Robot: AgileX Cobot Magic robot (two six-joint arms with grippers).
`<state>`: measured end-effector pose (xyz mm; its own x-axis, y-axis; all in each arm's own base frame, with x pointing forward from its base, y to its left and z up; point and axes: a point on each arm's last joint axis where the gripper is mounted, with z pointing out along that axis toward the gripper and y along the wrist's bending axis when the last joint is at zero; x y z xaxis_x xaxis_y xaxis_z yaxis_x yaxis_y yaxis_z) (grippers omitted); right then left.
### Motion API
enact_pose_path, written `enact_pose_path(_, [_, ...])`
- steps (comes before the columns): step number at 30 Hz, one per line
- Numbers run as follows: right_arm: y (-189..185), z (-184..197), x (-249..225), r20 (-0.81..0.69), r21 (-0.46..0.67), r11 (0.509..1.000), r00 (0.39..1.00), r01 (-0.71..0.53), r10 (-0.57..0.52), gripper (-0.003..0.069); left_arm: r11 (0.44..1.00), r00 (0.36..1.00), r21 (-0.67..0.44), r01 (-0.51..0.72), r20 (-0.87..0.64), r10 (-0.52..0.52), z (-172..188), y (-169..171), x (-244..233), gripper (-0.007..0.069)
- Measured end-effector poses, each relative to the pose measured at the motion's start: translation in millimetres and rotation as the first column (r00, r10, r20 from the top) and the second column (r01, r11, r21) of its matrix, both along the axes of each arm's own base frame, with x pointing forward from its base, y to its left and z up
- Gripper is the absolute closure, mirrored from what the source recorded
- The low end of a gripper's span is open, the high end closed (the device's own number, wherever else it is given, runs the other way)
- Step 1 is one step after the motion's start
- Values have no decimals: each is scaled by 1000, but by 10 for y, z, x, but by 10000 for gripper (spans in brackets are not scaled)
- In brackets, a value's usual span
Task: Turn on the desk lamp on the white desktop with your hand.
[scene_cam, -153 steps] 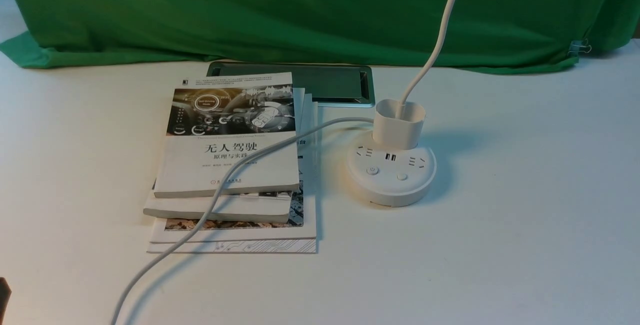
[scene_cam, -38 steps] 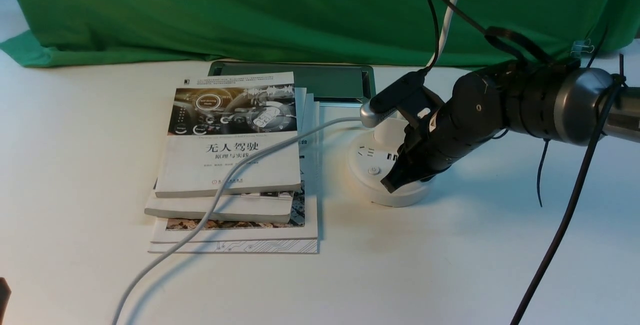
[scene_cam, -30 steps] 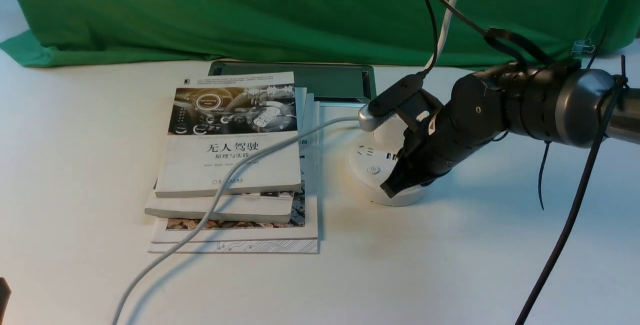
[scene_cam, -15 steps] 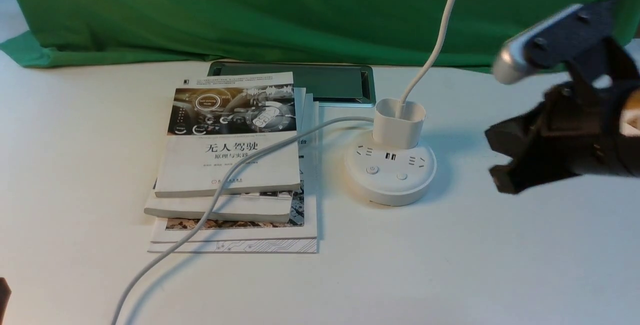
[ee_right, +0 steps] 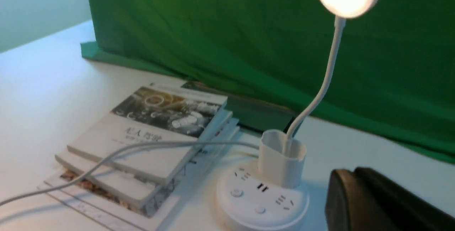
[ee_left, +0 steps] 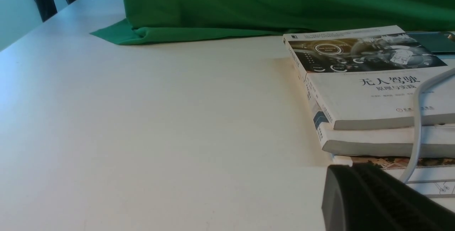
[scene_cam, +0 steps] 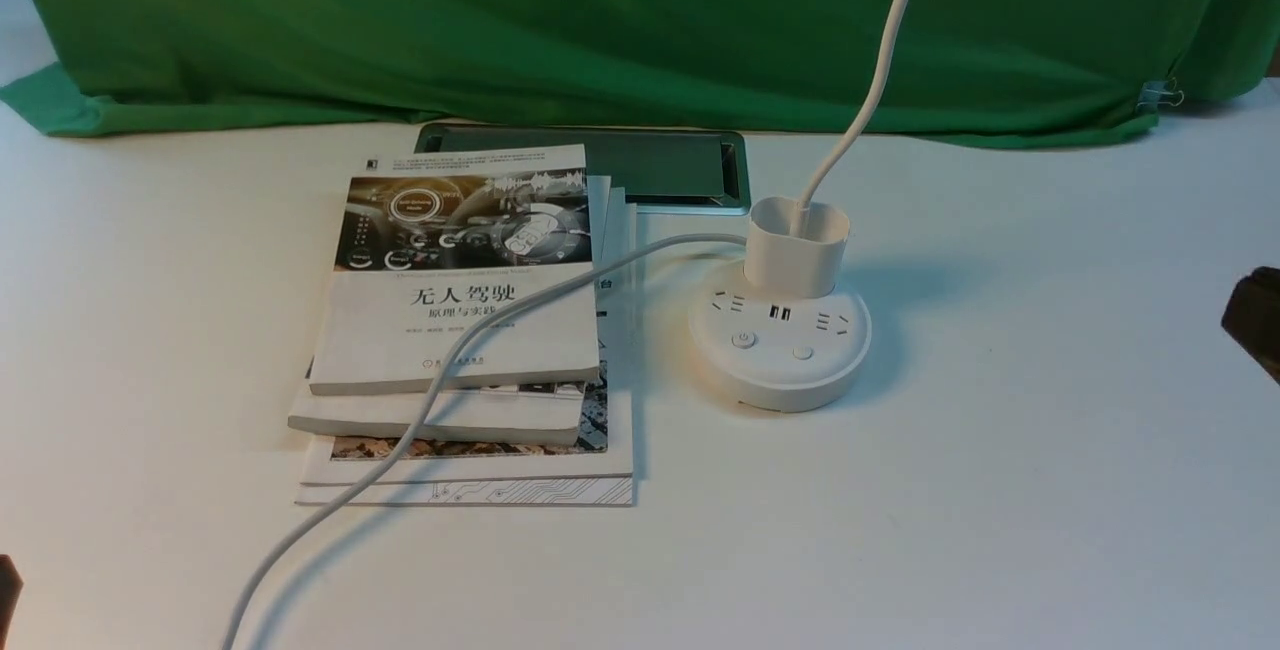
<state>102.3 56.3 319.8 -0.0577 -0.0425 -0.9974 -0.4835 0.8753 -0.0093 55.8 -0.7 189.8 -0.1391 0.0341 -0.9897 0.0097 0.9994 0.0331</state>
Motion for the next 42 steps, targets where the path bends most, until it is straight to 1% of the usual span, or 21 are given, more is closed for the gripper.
enact_pose_path(3, [-55,-194,-91,66,27,1000,998,4,-6,590,1000,1000,0,0,0,0,0,0,0,604])
enact_pose_path(4, [-58,-189,-97,70,28,1000,998,4,-6,590,1000,1000,0,0,0,0,0,0,0,604])
enact_pose_path(6, [-100,-422,-150,130,63,998,991,13,-21,585,1000,1000,0,0,0,0,0,0,0,604])
enact_pose_path(8, [-144,-562,-179,147,84,996,988,38,-50,584,1000,1000,0,0,0,0,0,0,0,604])
enact_pose_path(10, [-230,-725,-217,157,100,990,981,103,-117,582,1000,1000,0,0,0,0,0,0,0,604])
enact_pose_path(13, [-410,-956,-273,155,107,953,942,284,-298,572,1000,1000,0,0,0,0,0,0,0,604])
enact_pose_path(14, [-429,-970,-281,155,107,946,935,307,-320,570,1000,1000,0,0,0,0,0,0,0,604])
enact_pose_path(15, [-504,-983,-315,173,119,913,897,391,-407,564,1000,1000,0,0,0,0,0,0,0,604])
enact_pose_path(16, [-547,-982,-344,183,123,888,869,444,-460,561,1000,1000,0,0,0,0,0,0,0,604])
enact_pose_path(18, [-579,-998,-370,176,123,865,847,487,-502,557,1000,1000,0,0,0,0,0,0,0,604])
enact_pose_path(19, [-602,-1032,-395,153,117,844,830,523,-536,552,1000,1000,0,0,0,0,0,0,0,604])
enact_pose_path(21, [-614,-1074,-421,125,105,831,822,546,-556,547,1000,1000,0,0,0,0,0,0,0,604])
enact_pose_path(23, [-612,-1120,-441,87,89,830,826,550,-556,543,1000,1000,0,0,0,0,0,0,0,604])
enact_pose_path(29, [-582,-1227,-453,-30,68,854,857,516,-515,525,1000,1000,0,0,0,0,0,0,0,604])
enact_pose_path(33, [-569,-1273,-457,-77,49,865,866,499,-495,516,1000,1000,0,0,0,0,0,0,0,604])
enact_pose_path(42, [-564,-1297,-460,-105,44,868,867,494,-488,501,1000,1000,0,0,0,0,0,0,0,604])
